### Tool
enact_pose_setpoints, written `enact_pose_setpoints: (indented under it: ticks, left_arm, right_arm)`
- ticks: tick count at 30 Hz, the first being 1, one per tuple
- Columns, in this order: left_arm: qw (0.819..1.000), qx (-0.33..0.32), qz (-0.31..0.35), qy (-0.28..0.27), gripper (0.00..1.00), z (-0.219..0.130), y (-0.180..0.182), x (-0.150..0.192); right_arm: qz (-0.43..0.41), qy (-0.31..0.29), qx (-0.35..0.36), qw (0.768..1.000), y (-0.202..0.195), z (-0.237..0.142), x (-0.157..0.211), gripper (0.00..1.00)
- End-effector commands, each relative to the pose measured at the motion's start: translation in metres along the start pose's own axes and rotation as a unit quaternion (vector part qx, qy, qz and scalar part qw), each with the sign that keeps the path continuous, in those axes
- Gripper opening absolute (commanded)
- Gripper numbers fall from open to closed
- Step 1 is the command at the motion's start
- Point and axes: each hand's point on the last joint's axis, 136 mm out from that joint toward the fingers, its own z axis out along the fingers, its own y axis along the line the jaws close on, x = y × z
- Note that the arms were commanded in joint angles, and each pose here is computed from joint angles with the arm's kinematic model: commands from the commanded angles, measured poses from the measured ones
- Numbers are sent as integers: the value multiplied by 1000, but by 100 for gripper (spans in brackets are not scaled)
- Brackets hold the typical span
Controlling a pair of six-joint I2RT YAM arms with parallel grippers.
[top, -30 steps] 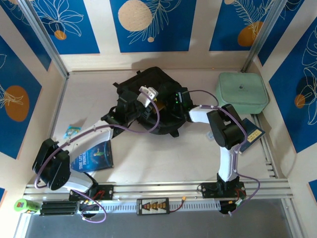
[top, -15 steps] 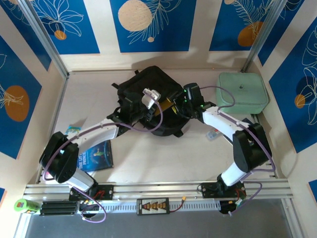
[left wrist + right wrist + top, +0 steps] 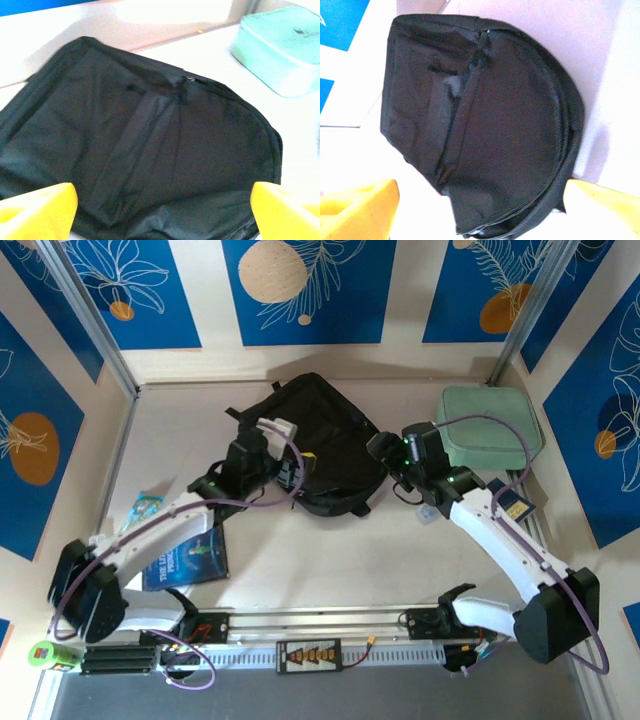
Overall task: Pack the student bag
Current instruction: Close the student bag at the top-center of the table, then move the book to the middle-left of the table.
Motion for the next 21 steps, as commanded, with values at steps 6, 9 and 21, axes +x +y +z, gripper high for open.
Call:
enact_pose_setpoints:
  ticks: [6, 9, 21]
  left_arm:
    - [946, -222, -193, 137, 98, -58, 109, 112]
    - [904, -305, -254, 156, 100, -89, 140, 148]
    - [823, -345, -394, 220, 100, -109, 166, 248]
  right_arm:
    - [-92, 27, 12, 995, 16, 13, 6, 94]
    - [-99, 53, 6, 994, 33, 24, 15, 95]
    - [-164, 122, -25, 979, 83, 51, 49, 100]
